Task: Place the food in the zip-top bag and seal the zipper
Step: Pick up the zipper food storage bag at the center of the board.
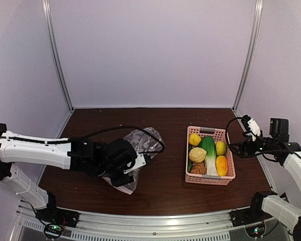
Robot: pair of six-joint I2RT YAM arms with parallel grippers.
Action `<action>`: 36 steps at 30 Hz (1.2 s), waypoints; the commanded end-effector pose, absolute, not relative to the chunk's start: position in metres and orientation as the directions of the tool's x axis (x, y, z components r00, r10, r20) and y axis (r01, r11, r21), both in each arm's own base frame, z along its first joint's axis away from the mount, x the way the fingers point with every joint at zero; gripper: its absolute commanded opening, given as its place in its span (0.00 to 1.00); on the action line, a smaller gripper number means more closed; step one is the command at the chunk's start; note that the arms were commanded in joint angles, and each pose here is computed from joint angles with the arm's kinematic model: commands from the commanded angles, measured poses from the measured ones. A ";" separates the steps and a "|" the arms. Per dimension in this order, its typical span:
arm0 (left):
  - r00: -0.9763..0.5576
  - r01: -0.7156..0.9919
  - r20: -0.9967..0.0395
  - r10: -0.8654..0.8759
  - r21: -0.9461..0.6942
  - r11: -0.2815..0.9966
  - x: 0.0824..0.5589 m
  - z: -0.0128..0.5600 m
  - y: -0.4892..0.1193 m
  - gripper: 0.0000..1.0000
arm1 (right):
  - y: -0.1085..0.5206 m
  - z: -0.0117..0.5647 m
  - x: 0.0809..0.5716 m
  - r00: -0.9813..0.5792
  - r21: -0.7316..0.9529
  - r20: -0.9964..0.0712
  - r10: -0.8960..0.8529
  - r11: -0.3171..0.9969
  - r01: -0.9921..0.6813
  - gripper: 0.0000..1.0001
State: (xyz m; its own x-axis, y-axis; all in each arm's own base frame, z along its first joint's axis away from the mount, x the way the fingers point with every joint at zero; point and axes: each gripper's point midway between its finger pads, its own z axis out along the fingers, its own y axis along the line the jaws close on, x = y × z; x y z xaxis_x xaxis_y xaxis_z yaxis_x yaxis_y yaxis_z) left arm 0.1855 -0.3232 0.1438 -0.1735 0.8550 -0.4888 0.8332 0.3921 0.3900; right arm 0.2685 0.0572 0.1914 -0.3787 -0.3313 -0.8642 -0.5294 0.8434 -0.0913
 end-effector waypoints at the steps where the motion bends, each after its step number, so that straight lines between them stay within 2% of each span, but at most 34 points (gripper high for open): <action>1: -0.055 0.834 -0.294 0.954 0.512 0.205 0.163 0.125 -0.280 0.66 | 0.059 0.198 0.269 -0.367 -0.091 -0.867 -0.336 0.832 -0.546 0.99; 5: 0.027 0.827 -0.211 0.977 0.553 0.097 0.159 0.124 -0.271 0.65 | 0.060 0.197 0.268 -0.370 -0.086 -0.866 -0.336 0.830 -0.552 0.99; 10: 0.134 0.781 0.075 0.988 0.606 -0.152 0.164 0.098 -0.230 0.62 | 0.061 0.199 0.266 -0.361 -0.090 -0.870 -0.336 0.828 -0.553 0.99; 12: 0.166 0.787 0.120 0.979 0.582 -0.205 0.161 0.086 -0.225 0.61 | 0.061 0.200 0.266 -0.361 -0.091 -0.870 -0.336 0.829 -0.552 0.99; 19: 0.174 0.696 0.134 0.976 0.684 -0.218 0.181 0.075 -0.237 0.58 | 0.061 0.201 0.265 -0.357 -0.091 -0.872 -0.335 0.827 -0.554 0.99; 26: 0.171 0.627 0.147 0.974 0.746 -0.223 0.195 0.069 -0.249 0.41 | 0.062 0.201 0.265 -0.358 -0.090 -0.872 -0.335 0.826 -0.556 0.99; 31: 0.172 0.568 0.146 0.974 0.793 -0.219 0.203 0.067 -0.255 0.41 | 0.062 0.202 0.264 -0.357 -0.089 -0.872 -0.335 0.826 -0.557 0.99; 32: 0.170 0.553 0.142 0.975 0.806 -0.214 0.205 0.067 -0.256 0.37 | 0.062 0.203 0.264 -0.353 -0.091 -0.874 -0.336 0.825 -0.558 0.99; 36: 0.144 0.536 0.064 0.988 0.834 -0.132 0.212 0.085 -0.275 0.07 | 0.064 0.211 0.261 -0.329 -0.105 -0.881 -0.339 0.820 -0.562 0.96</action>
